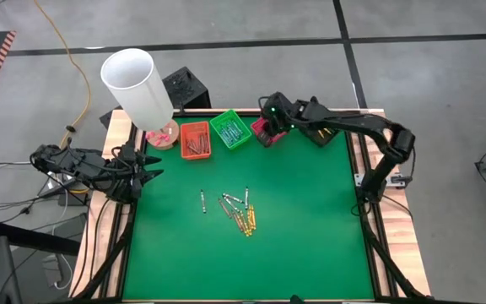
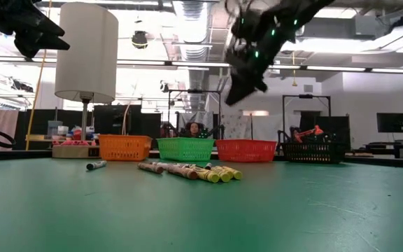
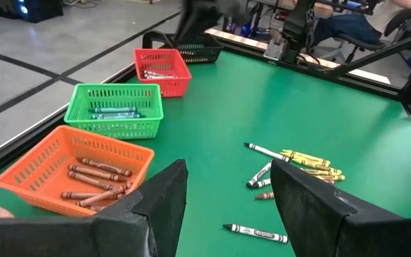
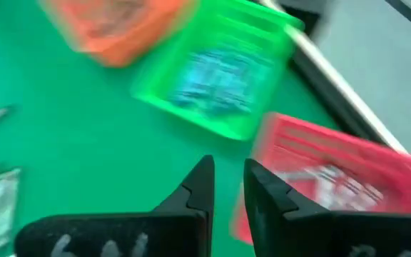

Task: Sort crayons
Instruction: Put the black crayon into the red bin

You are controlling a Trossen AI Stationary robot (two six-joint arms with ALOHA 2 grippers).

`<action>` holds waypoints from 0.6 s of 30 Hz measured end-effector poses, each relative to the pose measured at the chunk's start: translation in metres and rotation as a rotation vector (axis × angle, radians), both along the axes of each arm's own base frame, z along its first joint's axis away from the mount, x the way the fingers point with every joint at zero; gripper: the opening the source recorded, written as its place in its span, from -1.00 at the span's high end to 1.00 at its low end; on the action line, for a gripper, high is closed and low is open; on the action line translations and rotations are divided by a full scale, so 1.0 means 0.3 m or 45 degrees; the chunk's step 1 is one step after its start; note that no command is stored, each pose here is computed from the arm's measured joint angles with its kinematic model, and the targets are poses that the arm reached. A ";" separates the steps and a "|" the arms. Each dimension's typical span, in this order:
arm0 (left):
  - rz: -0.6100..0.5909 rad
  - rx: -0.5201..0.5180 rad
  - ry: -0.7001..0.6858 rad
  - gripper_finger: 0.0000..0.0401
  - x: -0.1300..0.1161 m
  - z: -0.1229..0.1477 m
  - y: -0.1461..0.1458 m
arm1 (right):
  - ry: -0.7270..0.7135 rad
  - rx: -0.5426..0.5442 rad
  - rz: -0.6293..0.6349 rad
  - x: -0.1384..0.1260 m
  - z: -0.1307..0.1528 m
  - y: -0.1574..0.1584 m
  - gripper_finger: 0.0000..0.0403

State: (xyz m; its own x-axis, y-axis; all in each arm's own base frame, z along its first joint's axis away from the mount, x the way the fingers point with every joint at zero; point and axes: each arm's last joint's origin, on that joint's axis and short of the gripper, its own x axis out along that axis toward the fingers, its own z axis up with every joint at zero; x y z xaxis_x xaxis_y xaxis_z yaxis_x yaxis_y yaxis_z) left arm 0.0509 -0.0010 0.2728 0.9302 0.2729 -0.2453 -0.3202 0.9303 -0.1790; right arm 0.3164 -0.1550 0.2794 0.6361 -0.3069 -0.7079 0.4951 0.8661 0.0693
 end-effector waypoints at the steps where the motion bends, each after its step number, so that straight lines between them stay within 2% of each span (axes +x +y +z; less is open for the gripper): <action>1: -0.001 0.001 0.001 0.04 0.000 0.000 0.000 | -0.018 -0.014 0.072 0.005 0.018 0.032 0.64; 6: -0.001 0.004 0.001 0.04 0.000 0.000 0.000 | -0.017 -0.151 0.402 0.049 0.052 0.202 0.64; 8: -0.001 0.004 0.001 0.04 0.000 0.000 0.000 | -0.022 -0.184 0.486 0.069 0.052 0.264 0.64; 14: 0.004 -0.015 -0.002 0.04 0.000 -0.001 0.000 | -0.057 -0.095 0.362 0.146 -0.006 0.386 0.64; 18: 0.009 -0.032 0.002 0.04 -0.001 -0.003 0.000 | -0.001 -0.043 0.287 0.187 -0.079 0.459 0.64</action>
State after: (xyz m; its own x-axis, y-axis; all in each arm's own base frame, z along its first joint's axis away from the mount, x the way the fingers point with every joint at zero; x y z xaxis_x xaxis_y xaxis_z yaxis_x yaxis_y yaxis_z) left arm 0.0506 -0.0009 0.2719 0.9280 0.2732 -0.2534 -0.3269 0.9233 -0.2017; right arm 0.3724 -0.0174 0.2556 0.6918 -0.1804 -0.6992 0.2889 0.9566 0.0390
